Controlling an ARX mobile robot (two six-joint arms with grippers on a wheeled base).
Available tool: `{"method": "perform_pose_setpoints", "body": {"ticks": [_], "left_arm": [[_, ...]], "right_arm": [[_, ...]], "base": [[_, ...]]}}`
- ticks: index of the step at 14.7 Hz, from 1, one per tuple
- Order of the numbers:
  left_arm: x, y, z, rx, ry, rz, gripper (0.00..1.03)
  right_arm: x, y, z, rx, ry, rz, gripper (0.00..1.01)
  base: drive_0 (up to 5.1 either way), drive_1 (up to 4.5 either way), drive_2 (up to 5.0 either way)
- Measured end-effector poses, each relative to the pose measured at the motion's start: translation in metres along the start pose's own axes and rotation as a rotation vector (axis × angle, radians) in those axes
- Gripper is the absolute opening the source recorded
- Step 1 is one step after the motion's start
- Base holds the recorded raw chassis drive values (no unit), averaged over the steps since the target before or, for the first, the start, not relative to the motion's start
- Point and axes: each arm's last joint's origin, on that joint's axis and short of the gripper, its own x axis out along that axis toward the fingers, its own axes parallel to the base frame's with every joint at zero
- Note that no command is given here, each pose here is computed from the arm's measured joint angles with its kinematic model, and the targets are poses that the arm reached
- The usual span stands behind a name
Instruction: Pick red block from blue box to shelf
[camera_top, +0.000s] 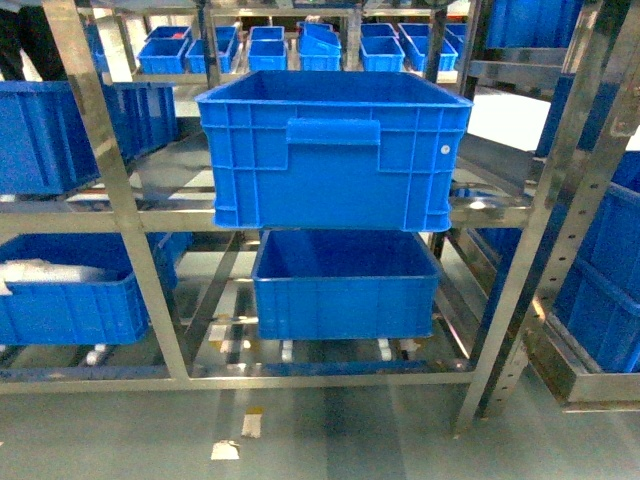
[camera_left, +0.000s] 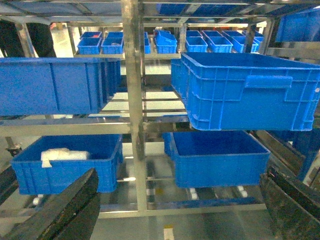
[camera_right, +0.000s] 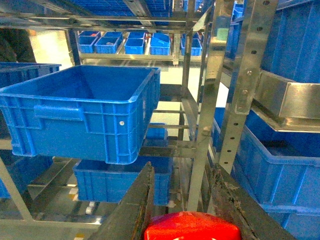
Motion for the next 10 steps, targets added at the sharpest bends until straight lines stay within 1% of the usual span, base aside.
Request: {"method": "perform_pose_setpoints", "body": {"ticks": [4,10], "left_arm": [[0.0,0.0,-0.0002,0.0,0.002,0.0,0.98],[0.0,0.0,-0.0001,0.0,0.001,0.0,0.98]], "right_arm": [[-0.0008,0.0001,0.0014,-0.002,-0.01,0.0,0.28],[-0.0008,0.0001,0.0016,-0.002,-0.011,0.0,0.28]], "base": [[0.0,0.0,0.0],[0.1,4.41,-4.3]]}}
